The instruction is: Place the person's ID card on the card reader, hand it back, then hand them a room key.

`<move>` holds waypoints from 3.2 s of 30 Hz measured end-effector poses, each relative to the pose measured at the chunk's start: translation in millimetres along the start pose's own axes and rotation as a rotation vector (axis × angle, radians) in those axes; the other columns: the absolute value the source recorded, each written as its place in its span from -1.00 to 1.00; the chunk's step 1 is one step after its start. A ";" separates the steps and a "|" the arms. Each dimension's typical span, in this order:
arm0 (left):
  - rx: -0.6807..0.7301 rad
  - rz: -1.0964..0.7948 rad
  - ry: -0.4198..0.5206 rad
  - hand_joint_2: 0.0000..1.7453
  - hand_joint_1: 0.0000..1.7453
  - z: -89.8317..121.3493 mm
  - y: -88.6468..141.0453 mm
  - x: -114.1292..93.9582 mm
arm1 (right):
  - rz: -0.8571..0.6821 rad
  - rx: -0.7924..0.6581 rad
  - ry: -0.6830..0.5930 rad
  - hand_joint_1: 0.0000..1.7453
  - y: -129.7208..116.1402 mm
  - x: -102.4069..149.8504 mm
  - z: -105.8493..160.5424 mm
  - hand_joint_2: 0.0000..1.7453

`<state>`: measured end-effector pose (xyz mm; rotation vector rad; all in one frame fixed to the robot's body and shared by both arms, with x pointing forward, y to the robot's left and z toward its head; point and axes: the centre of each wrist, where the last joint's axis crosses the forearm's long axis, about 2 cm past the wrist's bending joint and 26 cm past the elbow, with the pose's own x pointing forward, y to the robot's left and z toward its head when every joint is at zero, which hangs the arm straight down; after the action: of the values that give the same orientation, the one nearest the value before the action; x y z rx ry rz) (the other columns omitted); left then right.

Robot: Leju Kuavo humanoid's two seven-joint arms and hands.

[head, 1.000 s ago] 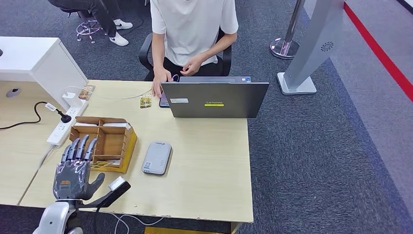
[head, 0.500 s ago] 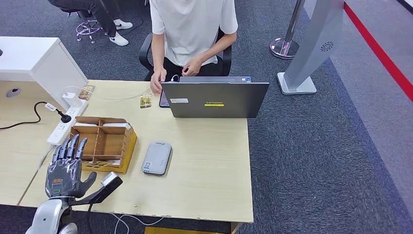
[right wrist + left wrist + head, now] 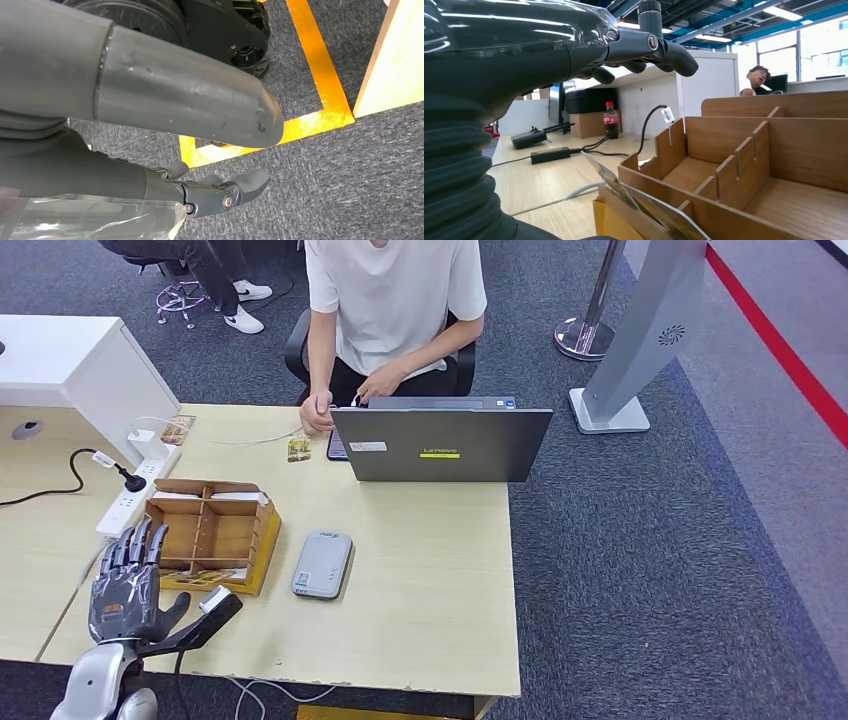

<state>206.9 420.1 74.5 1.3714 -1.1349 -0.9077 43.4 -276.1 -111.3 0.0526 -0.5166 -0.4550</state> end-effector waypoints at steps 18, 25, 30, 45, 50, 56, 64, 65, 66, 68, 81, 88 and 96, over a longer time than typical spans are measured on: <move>0.024 0.004 -0.044 1.00 -1.00 2.1 -6.6 2.8 | 0.002 0.001 -0.003 -1.00 0.0 0.0 0.0 -1.00; 0.038 0.012 -0.044 1.00 -1.00 2.3 -6.5 2.9 | 0.003 0.002 -0.003 -1.00 0.0 0.0 0.0 -1.00; 0.032 0.013 -0.046 1.00 -1.00 3.1 -8.1 2.4 | 0.004 0.003 -0.003 -1.00 0.0 0.0 0.0 -1.00; -0.009 0.012 -0.041 1.00 -0.50 6.1 -16.7 -0.7 | 0.018 0.009 -0.001 -1.00 0.3 0.2 -0.1 -1.00; -0.012 0.015 -0.046 1.00 1.00 6.1 -17.0 -0.8 | 0.018 0.010 -0.002 -1.00 0.3 0.2 -0.1 -1.00; -0.013 0.033 -0.057 1.00 1.00 6.0 -16.8 -1.5 | 0.017 0.011 -0.003 -1.00 0.4 0.2 -0.1 -1.00; -0.004 0.050 -0.070 1.00 1.00 5.3 -16.4 -1.4 | 0.017 0.011 -0.003 -1.00 0.4 0.3 -0.2 -1.00; -0.004 0.050 -0.070 1.00 1.00 5.2 -16.4 -1.4 | 0.017 0.011 -0.003 -1.00 0.4 0.3 -0.2 -1.00; -0.003 0.050 -0.071 1.00 1.00 5.2 -16.4 -1.4 | 0.017 0.011 -0.004 -1.00 0.4 0.3 -0.2 -1.00; -0.001 0.051 -0.072 1.00 1.00 5.3 -16.4 -1.4 | 0.017 0.011 -0.004 -1.00 0.4 0.3 -0.2 -1.00; 0.094 0.058 -0.084 1.00 1.00 6.4 -15.2 1.1 | 0.016 0.011 -0.005 -1.00 0.4 0.4 -0.2 -1.00; 0.144 0.072 -0.135 1.00 1.00 7.4 -4.4 8.5 | 0.008 0.006 -0.006 -1.00 0.4 0.4 -0.2 -1.00; 0.276 0.103 -0.259 1.00 1.00 1.7 38.9 49.3 | -0.008 0.000 -0.011 -1.00 0.2 0.1 -0.1 -1.00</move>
<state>212.3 373.8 116.4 1.4270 -1.5622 -0.8960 43.6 -275.9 -111.3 0.0518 -0.5269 -0.4630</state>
